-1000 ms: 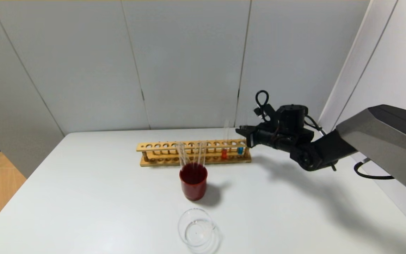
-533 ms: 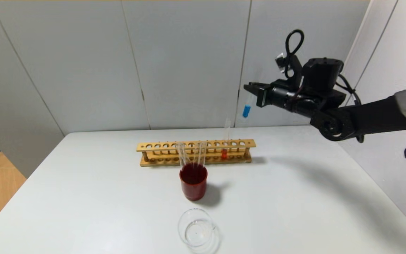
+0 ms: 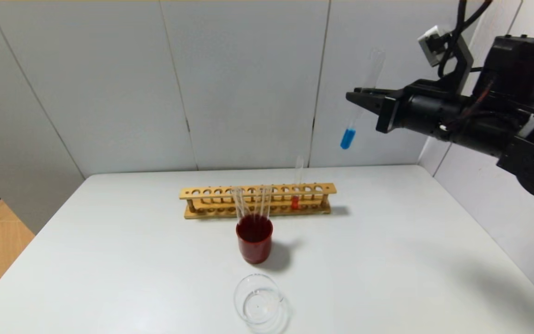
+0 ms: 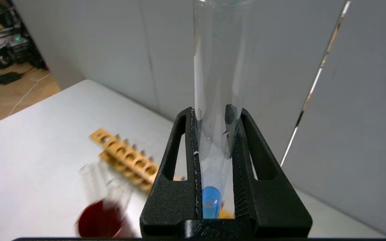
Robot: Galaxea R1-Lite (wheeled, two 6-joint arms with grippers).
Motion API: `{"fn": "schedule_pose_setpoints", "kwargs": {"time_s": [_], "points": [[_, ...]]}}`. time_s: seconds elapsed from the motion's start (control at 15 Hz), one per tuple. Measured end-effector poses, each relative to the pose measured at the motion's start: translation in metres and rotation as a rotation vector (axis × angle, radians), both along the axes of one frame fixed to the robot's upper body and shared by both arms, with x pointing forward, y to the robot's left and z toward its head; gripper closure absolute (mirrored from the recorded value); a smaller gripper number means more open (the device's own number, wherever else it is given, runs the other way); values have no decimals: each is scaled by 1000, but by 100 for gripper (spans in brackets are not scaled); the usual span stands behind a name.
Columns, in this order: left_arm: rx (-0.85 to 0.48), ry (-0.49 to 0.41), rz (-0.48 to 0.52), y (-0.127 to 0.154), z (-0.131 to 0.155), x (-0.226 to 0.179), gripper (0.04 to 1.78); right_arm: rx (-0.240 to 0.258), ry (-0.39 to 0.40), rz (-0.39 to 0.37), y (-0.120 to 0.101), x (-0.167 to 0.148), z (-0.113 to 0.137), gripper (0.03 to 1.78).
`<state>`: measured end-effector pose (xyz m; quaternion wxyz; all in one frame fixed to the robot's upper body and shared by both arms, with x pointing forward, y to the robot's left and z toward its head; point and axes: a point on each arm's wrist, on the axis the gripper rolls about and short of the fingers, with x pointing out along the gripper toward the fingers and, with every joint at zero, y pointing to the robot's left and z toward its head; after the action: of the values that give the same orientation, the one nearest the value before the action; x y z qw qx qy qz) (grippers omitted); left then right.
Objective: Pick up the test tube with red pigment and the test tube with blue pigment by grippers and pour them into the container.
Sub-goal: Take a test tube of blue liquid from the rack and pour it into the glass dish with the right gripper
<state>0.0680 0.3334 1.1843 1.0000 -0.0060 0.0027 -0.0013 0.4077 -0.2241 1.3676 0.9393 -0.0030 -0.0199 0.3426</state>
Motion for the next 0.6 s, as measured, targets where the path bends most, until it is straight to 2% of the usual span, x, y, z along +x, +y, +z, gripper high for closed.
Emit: {"fn": "schedule_pose_setpoints", "kwargs": {"time_s": [0.2,0.4,0.6], "points": [[0,0,0,0,0,0,7,-35,18,69,6,-56,-7,147],[0,0,0,0,0,0,7,-127,26,139,10,-103,-31,147],[0,0,0,0,0,0,7,-226,34,188,7,-130,-58,147]]}}
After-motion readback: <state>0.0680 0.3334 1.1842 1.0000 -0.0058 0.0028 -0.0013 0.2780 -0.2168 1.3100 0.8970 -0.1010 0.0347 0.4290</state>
